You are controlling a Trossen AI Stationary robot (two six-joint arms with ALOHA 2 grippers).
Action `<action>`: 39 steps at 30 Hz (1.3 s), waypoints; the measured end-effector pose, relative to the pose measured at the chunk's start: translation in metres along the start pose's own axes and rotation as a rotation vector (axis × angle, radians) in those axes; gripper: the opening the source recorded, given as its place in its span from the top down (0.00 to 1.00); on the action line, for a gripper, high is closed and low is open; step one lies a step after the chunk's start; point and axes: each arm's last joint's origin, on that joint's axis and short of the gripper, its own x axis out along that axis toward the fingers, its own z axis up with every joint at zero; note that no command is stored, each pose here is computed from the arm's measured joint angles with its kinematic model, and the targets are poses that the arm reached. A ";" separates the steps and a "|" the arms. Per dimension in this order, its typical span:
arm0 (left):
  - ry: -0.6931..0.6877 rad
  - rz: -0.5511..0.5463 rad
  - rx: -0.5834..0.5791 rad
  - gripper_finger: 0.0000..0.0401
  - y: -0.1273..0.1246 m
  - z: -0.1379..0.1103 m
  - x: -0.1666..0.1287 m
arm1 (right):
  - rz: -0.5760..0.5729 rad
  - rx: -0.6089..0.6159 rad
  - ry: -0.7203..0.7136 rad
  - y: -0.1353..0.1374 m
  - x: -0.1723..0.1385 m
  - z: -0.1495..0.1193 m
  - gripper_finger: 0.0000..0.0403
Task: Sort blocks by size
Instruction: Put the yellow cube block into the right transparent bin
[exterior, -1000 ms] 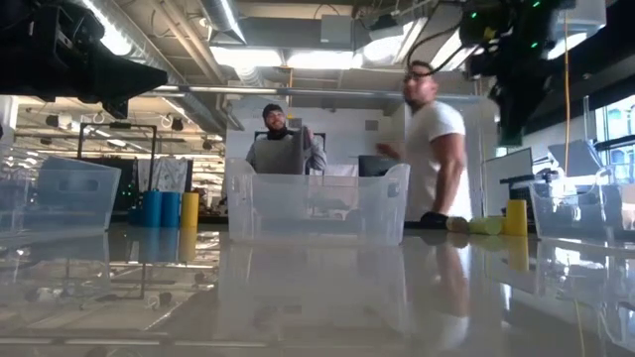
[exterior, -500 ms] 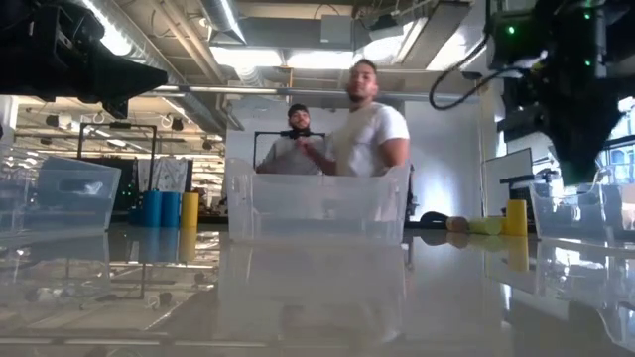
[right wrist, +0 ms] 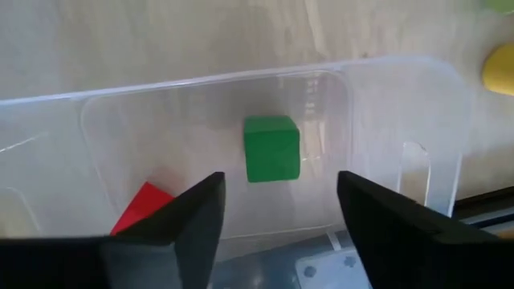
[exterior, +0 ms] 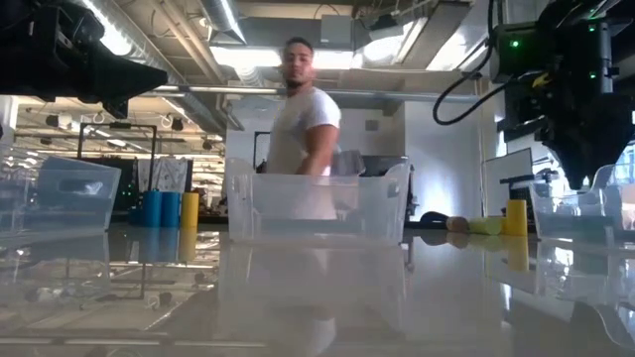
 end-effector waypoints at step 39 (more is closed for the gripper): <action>0.000 0.000 0.000 0.99 0.000 0.000 0.000 | -0.313 0.054 -0.247 -0.088 -0.055 0.049 0.32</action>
